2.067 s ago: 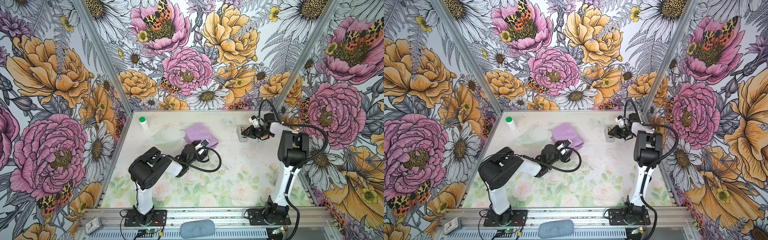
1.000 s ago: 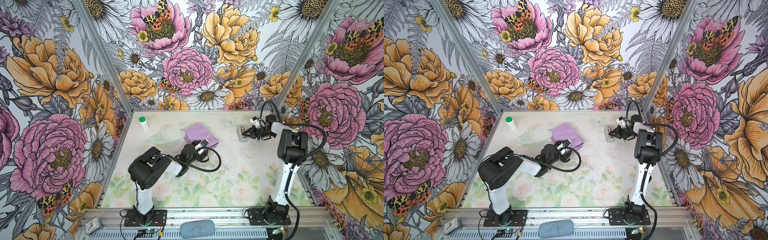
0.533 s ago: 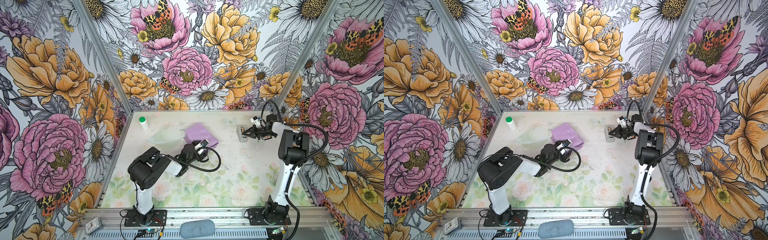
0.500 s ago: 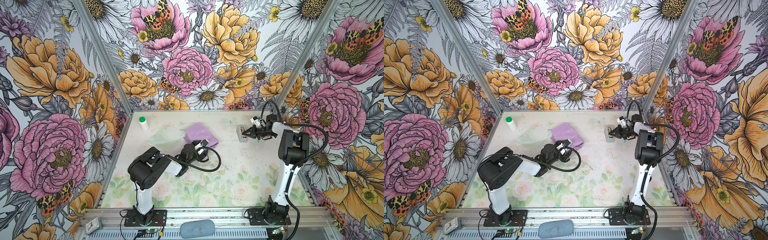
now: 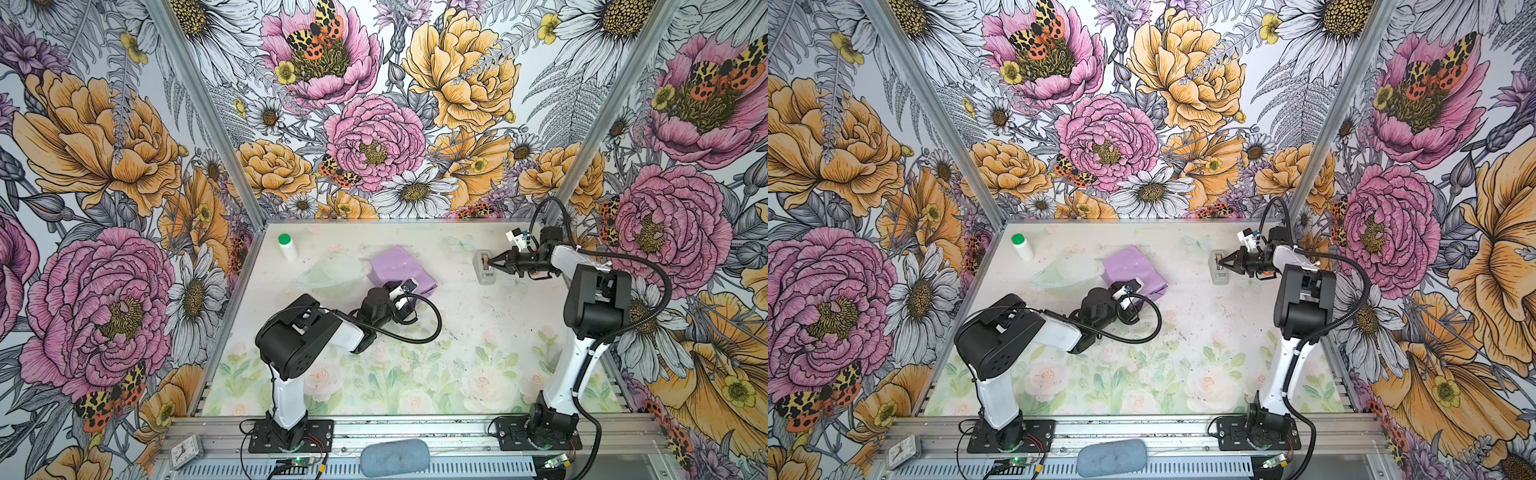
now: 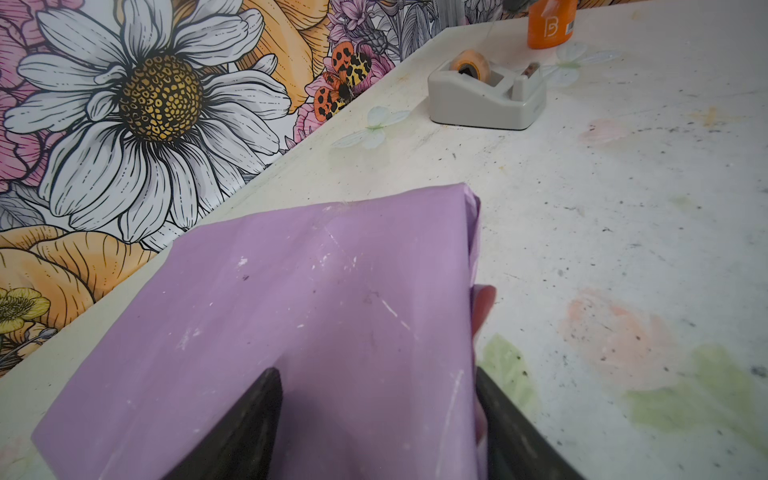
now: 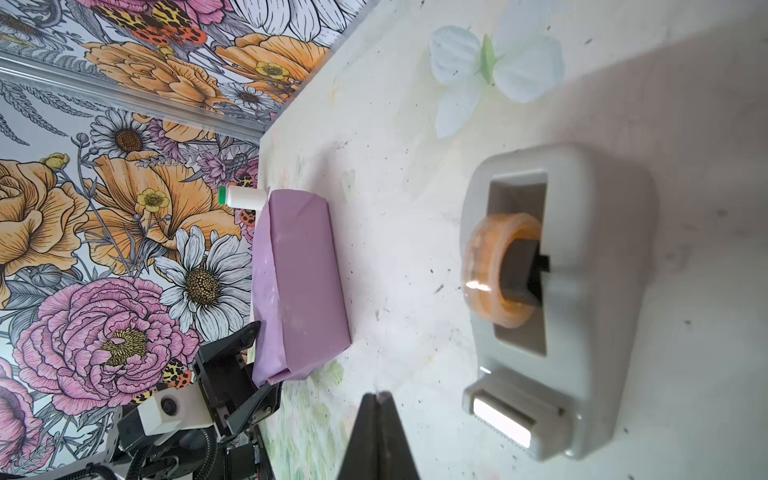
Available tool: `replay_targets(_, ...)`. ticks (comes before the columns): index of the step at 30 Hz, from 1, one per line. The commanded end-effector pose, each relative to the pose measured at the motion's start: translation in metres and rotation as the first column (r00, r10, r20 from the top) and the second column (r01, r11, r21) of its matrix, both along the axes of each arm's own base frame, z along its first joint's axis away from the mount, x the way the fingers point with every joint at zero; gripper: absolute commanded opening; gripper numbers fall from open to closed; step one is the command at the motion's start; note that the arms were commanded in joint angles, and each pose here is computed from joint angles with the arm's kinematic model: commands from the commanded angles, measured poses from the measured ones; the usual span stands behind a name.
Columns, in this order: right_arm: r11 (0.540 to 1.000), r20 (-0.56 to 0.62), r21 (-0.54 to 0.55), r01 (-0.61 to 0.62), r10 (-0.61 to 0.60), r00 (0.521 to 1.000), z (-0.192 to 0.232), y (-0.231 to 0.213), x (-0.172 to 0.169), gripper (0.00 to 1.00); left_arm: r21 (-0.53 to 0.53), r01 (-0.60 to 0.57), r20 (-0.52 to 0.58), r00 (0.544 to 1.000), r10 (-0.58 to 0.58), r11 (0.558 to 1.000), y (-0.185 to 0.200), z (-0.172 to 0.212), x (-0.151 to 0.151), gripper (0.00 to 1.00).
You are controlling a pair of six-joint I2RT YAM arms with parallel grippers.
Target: Wrap the gift box in paper
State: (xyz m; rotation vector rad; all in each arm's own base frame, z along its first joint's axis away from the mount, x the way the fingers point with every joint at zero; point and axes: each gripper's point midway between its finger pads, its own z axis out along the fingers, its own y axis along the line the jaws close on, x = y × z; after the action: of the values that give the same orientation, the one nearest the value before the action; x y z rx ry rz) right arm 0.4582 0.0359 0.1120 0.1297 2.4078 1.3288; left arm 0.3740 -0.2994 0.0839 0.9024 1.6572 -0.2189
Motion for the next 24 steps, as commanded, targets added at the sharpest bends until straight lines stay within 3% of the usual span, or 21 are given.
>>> replay_targets(1,0.999,0.021,-0.023,0.041,-0.040,0.999,0.012,-0.006,-0.009,0.00,0.126,-0.009,-0.258,0.965,0.042,0.992,0.028,-0.076,-0.027,0.70)
replay_targets(10,0.991,-0.014,-0.042,0.128,-0.129,0.992,-0.015,-0.014,-0.034,0.00,0.121,-0.006,-0.253,0.967,0.037,0.993,0.027,-0.073,-0.027,0.70)
replay_targets(24,0.987,-0.101,-0.047,0.155,-0.159,0.982,-0.064,-0.011,-0.045,0.00,0.113,0.000,-0.255,0.967,0.029,0.994,0.025,-0.071,-0.026,0.70)
